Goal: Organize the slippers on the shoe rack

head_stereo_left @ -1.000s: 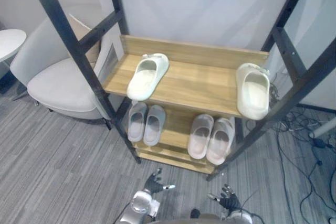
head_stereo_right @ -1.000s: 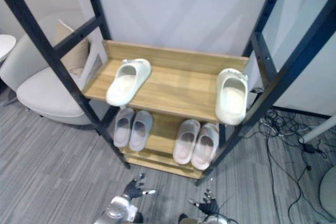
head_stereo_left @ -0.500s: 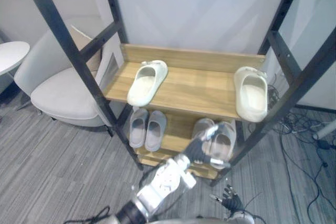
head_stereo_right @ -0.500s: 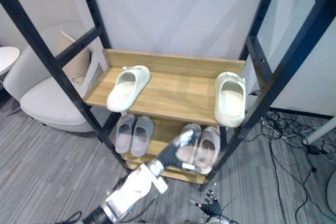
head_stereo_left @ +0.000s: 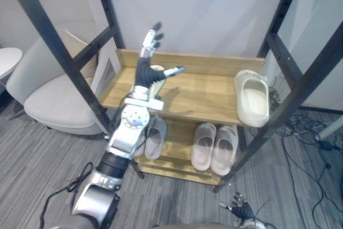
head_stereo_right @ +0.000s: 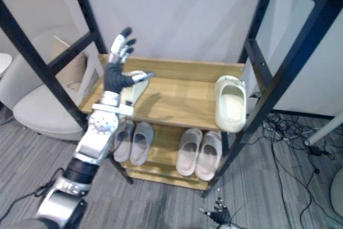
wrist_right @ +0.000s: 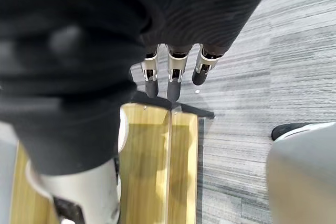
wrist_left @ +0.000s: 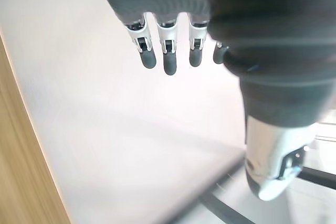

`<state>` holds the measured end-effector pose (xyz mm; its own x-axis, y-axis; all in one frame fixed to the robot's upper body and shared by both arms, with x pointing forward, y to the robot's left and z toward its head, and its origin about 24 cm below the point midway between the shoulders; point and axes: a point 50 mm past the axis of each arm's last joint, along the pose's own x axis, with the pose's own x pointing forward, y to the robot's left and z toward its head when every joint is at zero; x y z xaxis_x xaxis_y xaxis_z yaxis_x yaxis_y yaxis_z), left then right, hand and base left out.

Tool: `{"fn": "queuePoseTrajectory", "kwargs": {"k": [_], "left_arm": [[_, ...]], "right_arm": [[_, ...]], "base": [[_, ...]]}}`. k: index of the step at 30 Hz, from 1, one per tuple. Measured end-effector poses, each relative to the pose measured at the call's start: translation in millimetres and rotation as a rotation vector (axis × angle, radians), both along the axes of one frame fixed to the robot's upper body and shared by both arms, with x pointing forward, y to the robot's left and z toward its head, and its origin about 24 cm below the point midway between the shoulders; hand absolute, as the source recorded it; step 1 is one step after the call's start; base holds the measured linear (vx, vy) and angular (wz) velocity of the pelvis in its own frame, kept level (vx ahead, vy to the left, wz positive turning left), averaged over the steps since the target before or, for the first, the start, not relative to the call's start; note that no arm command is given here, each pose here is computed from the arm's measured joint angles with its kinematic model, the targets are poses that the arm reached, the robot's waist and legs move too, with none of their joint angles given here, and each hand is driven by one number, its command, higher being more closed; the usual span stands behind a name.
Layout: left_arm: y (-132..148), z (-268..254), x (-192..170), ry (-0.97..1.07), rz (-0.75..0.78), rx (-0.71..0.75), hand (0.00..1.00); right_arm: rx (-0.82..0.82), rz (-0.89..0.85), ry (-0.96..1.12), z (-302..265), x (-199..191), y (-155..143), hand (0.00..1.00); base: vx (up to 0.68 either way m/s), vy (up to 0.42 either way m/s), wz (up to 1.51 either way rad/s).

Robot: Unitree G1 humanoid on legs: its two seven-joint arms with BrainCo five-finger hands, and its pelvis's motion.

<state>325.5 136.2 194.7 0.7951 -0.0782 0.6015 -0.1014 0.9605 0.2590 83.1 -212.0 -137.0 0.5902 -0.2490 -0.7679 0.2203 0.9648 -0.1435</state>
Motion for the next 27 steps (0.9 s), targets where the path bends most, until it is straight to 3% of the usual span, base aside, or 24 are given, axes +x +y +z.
{"fn": "queuePoseTrajectory", "kwargs": {"k": [4, 12, 27], "left_arm": [[37.1, 6.4, 6.5, 0.006, 0.12, 0.087, 0.0], [75.6, 17.9, 12.4, 0.028, 0.235, 0.27, 0.0], [76.4, 3.4, 28.8, 0.122, 0.282, 0.595, 0.0]], "right_arm": [[0.006, -0.011, 0.035, -2.5, -14.3, -1.7, 0.0], [0.011, -0.007, 0.011, 2.0, -16.7, -0.7, 0.0], [0.01, 0.006, -0.025, 7.6, -14.8, -1.6, 0.0]], "base": [[0.02, -0.004, -0.15], [0.0, 0.0, -0.1], [0.0, 0.0, -0.02]]}}
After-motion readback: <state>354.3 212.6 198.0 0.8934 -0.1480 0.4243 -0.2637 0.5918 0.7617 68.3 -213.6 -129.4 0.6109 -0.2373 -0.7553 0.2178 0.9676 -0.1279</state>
